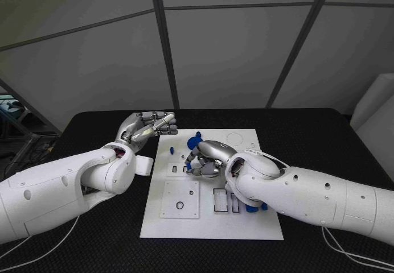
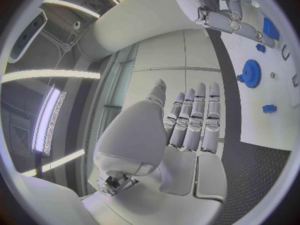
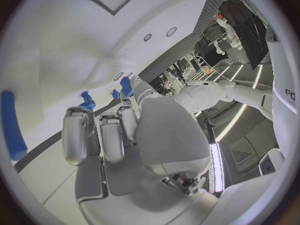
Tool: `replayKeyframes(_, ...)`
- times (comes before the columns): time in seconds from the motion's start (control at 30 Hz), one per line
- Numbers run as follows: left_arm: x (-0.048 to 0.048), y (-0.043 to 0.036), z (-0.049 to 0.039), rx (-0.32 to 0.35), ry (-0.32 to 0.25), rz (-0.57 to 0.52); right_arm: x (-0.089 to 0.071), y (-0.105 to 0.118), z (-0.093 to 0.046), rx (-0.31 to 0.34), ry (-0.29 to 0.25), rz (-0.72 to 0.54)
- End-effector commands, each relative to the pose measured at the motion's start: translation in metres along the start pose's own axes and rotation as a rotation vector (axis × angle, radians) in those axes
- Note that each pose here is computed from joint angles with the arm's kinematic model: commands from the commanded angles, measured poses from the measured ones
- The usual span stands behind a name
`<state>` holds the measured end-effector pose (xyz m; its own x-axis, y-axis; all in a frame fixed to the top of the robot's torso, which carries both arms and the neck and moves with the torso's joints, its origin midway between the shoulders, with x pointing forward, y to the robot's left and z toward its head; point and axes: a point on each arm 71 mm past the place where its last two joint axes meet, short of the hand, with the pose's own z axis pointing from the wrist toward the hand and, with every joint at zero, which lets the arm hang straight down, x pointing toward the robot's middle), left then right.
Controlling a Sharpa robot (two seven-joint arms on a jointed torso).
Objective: Assemble the parts on the task board
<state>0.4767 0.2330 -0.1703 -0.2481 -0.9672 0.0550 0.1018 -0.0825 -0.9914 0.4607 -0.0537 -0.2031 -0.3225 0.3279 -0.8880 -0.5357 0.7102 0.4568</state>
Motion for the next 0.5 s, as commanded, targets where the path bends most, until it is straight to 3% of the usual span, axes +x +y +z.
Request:
replayKeyframes(0.03,0.0021,-0.0017,0.0008,0.011,0.014,-0.001,0.0014,-0.0026,0.0020,0.023,-0.001,-0.036)
replayKeyframes(0.5,0.0028,-0.0015,0.0013,0.011,0.016,-0.002,0.0052,-0.0092,0.0069,0.057,0.007,-0.051)
